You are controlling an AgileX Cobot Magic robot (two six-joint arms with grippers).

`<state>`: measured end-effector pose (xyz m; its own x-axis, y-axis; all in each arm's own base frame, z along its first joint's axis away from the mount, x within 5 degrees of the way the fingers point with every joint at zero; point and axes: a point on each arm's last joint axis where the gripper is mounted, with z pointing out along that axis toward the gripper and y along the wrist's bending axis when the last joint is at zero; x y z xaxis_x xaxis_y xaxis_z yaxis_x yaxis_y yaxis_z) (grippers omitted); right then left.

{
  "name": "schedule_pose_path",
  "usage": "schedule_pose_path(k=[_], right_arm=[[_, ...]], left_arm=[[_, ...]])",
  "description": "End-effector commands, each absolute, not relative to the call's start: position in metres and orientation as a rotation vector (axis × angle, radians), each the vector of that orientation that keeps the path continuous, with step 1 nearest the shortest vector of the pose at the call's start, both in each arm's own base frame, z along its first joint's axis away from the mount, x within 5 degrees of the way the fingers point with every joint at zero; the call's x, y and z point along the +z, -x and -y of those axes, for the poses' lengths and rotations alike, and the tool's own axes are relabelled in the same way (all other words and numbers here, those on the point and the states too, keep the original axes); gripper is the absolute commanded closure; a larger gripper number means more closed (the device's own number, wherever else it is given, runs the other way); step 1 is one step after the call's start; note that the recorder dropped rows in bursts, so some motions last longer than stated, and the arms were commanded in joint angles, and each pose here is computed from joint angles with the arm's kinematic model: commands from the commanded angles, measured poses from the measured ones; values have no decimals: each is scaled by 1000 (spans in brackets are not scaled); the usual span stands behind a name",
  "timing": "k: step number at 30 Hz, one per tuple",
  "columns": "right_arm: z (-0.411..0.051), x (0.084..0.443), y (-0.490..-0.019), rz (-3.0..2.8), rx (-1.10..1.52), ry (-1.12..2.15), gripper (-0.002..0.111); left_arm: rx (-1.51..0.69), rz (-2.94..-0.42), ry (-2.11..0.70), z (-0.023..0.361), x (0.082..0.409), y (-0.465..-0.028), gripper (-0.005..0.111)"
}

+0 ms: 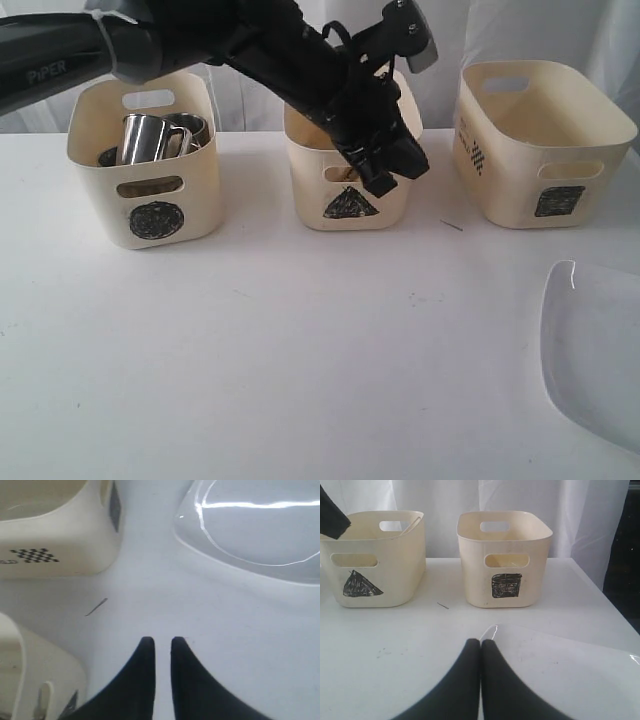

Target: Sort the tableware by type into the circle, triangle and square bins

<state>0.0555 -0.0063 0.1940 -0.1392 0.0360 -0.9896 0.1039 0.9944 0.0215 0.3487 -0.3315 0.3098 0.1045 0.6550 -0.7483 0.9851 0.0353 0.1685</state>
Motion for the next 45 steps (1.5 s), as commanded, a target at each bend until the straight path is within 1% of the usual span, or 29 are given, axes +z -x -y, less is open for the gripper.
schedule_pose_path(k=[1, 8, 15, 21, 28, 32, 34, 37, 40, 45], right_arm=[[6, 193, -55, -1702, -63, -98, 108], [6, 193, -55, -1702, -63, -98, 108], [6, 193, -55, -1702, -63, -98, 108], [6, 193, -55, -1702, -63, -98, 108], [6, 193, -55, -1702, -63, -98, 108], [6, 193, -55, -1702, -63, -98, 108], [6, 193, -55, -1702, -63, -98, 108], [6, 193, -55, -1702, -63, -98, 108], [6, 193, -55, -1702, -63, -98, 108], [6, 193, -55, -1702, -63, -98, 108]], left_arm=[[-768, -1610, -1791, 330, 317, -330, 107], [-1007, -1550, -1855, 335, 323, -310, 107], [-1104, -1513, -1882, 357, 325, -284, 107], [-1217, -1442, -1841, 376, 333, -264, 107], [-1195, -1415, -1710, 384, 339, -269, 107], [-1305, -1398, -1634, 386, 347, -267, 107], [-1392, -1373, -1613, 388, 352, -261, 107], [-1464, -1319, -1608, 392, 356, -252, 107], [-1514, -1303, -1587, 394, 359, -249, 107], [-1515, -1300, -1586, 394, 360, -249, 107]])
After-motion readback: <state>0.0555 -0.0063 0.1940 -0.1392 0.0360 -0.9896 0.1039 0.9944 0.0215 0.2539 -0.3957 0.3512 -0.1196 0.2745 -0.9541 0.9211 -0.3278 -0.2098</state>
